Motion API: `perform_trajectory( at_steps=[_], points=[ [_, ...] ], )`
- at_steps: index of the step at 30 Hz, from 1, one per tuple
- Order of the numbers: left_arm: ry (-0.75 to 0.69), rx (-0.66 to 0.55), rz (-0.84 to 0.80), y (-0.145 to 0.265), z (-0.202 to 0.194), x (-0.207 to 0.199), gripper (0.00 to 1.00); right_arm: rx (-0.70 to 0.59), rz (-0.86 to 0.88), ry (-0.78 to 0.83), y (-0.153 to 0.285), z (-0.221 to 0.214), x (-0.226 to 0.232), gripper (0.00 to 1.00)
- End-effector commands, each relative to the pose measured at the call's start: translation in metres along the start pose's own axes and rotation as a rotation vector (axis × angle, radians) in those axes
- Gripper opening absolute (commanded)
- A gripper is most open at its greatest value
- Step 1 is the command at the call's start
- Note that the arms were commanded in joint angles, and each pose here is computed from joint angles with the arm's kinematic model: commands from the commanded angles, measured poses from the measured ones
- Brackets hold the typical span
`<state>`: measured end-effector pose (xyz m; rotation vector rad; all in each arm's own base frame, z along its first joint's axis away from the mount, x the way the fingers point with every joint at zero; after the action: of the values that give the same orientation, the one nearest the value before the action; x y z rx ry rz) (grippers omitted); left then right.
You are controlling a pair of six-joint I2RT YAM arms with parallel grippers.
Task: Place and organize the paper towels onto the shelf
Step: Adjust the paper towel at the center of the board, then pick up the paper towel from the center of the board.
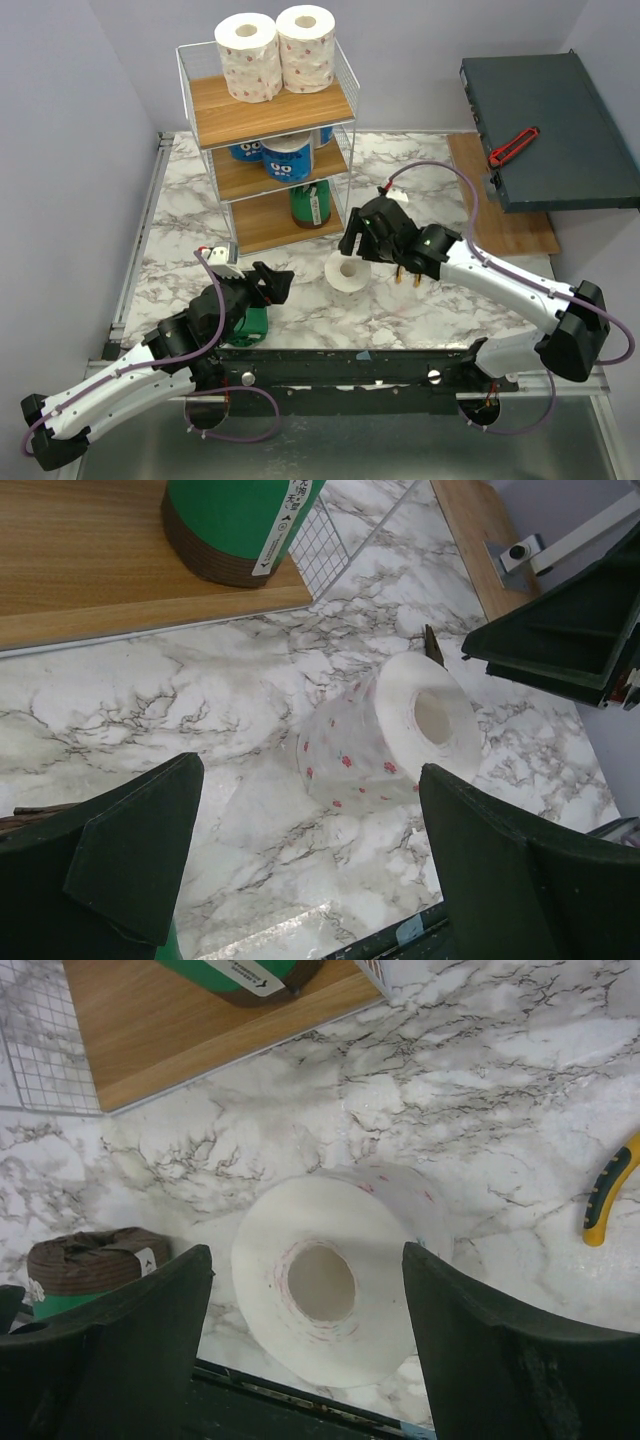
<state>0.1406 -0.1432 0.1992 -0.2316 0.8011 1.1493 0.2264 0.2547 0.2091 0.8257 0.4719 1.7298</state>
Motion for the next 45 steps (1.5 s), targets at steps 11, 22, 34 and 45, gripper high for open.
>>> perform_trajectory(
  at_steps=[11, 22, 34, 45],
  points=[
    [0.042, -0.007, 0.011, 0.002, -0.003, 0.006, 0.93, 0.155, -0.189, 0.113, 0.015, -0.015, -0.028, 0.81],
    [0.038, 0.000, 0.012, 0.001, -0.005, 0.007, 0.93, 0.233, -0.163, 0.135, -0.003, -0.037, -0.028, 0.74],
    [0.039, 0.001, 0.015, 0.001, -0.007, 0.009, 0.93, 0.257, -0.157, 0.141, -0.020, -0.046, -0.026, 0.70],
    [0.040, 0.004, 0.014, 0.000, -0.009, 0.010, 0.93, 0.273, -0.157, 0.137, -0.022, -0.051, -0.026, 0.56]
  ],
)
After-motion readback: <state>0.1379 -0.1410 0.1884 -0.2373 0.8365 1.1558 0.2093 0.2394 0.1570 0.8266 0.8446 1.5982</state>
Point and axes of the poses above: each gripper's point midway between its finger pads, its own y axis back along the fingers, its own x axis along the line the jaws close on, z = x × y, the point moved 5 cm from there along y, back along the fingers, and after that the axes turned 9 degrees about y, right-handed, at the moved point
